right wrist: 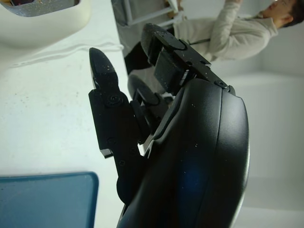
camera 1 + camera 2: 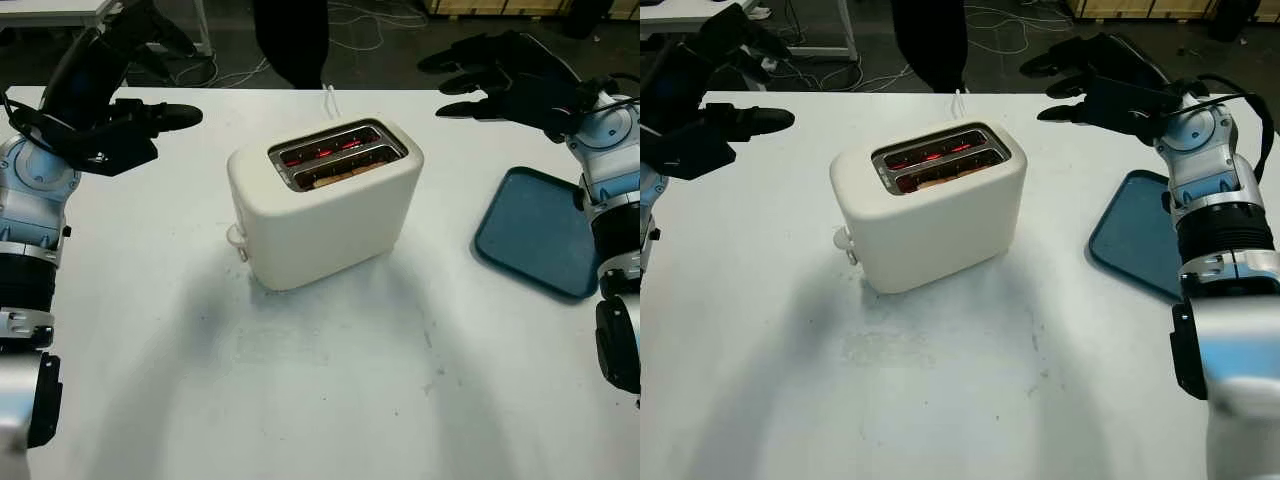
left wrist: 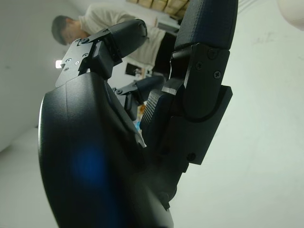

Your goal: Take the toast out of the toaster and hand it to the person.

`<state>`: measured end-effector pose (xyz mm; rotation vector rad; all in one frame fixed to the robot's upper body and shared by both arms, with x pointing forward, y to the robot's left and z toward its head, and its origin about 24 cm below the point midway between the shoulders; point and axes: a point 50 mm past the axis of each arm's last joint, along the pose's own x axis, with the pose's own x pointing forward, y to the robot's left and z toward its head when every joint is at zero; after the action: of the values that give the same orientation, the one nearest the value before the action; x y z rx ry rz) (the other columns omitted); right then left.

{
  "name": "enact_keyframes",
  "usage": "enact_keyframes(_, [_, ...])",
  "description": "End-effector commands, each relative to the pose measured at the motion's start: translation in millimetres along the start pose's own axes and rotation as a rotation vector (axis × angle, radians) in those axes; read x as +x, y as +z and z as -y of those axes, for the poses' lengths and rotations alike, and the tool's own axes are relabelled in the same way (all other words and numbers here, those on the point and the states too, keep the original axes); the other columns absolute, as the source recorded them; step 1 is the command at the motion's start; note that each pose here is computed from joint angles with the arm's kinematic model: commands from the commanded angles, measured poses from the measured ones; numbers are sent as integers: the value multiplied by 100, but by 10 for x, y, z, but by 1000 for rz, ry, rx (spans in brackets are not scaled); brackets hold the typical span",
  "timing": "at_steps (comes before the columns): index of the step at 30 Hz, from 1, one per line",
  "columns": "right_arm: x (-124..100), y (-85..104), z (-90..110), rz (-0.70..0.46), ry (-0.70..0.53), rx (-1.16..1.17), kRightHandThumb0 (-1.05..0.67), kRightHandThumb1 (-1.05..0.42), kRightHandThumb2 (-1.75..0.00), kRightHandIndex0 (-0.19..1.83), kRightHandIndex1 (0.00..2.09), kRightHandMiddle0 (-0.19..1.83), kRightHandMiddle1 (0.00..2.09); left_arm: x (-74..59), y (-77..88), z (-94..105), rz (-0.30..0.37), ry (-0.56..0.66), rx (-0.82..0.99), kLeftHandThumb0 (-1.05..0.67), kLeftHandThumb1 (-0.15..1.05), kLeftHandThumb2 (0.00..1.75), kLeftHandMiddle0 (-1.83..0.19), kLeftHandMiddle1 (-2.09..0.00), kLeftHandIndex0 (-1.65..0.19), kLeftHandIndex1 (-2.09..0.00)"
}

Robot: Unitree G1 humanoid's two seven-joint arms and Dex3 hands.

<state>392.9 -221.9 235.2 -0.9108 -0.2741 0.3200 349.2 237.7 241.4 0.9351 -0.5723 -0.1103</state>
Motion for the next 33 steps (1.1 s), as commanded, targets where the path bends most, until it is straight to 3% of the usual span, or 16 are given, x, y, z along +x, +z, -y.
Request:
enact_keyframes(1, [-16, -4, 26, -4, -4, -2, -35, -89, 0, 79, 2, 69, 0, -20, 0, 1, -3, 7, -16, -96, 92, 8, -30, -134, -20, -124])
enact_keyframes(13, [-15, -9, 12, 6, 1, 23, -38, -89, 0, 78, 1, 69, 0, -37, 44, -12, 12, 9, -9, -89, 92, 3, -34, -130, -23, -119])
enact_keyframes(33, [-48, -86, -44, -1, -9, 76, -36, -89, 0, 77, 0, 69, 0, -130, 22, 17, -36, 8, -35, -84, 90, 0, -38, -123, -28, -109])
